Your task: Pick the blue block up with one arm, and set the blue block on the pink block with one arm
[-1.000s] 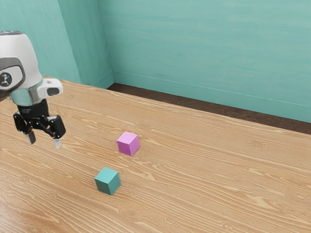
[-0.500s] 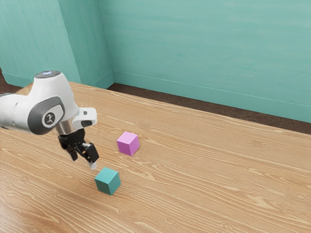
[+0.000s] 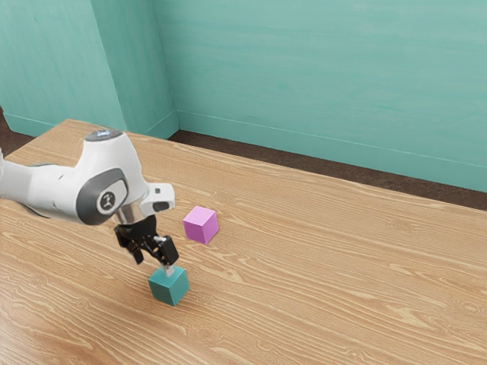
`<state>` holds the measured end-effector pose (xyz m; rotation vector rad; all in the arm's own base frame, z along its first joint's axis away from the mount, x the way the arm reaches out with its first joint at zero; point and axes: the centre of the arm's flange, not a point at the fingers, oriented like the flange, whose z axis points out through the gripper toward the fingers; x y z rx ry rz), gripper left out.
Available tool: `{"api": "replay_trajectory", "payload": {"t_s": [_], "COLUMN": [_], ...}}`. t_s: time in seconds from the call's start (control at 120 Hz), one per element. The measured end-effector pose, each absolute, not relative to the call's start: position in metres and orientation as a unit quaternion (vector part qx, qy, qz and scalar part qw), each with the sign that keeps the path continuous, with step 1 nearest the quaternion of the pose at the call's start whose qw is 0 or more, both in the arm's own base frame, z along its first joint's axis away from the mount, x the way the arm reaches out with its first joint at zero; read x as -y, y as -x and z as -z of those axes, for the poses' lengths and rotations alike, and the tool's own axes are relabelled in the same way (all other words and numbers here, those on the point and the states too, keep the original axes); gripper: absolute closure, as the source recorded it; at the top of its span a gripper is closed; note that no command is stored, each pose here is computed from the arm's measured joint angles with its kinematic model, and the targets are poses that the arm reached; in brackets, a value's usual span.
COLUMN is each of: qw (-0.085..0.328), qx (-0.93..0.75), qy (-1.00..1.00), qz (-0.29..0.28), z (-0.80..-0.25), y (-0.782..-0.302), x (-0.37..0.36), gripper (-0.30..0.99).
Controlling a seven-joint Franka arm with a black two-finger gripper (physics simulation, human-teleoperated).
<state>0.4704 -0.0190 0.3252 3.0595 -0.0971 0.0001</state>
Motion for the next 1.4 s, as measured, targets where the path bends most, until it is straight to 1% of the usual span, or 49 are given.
{"api": "replay_trajectory", "payload": {"t_s": [0.167,0.317,0.517,0.708,0.9,1.108,1.4], "qw": [0.039,0.021,0.017,0.022,0.024,0.024,0.026], "qx": [0.041,0.063,0.069,0.066,0.075,0.075,0.072], "qy": [-0.998,-0.997,-0.997,-0.997,-0.996,-0.996,-0.996], "qz": [0.021,0.032,0.042,0.044,0.037,0.032,0.041], "z": [-0.323,-0.321,-0.314,-0.308,-0.301,-0.303,-0.291], "y": [-0.469,-0.478,-0.488,-0.489,-0.501,-0.501,-0.501], "x": [0.027,0.028,0.027,0.027,0.037,0.037,0.035], "gripper": [0.00,0.00,0.00,0.00,0.00,0.00,0.00]}}
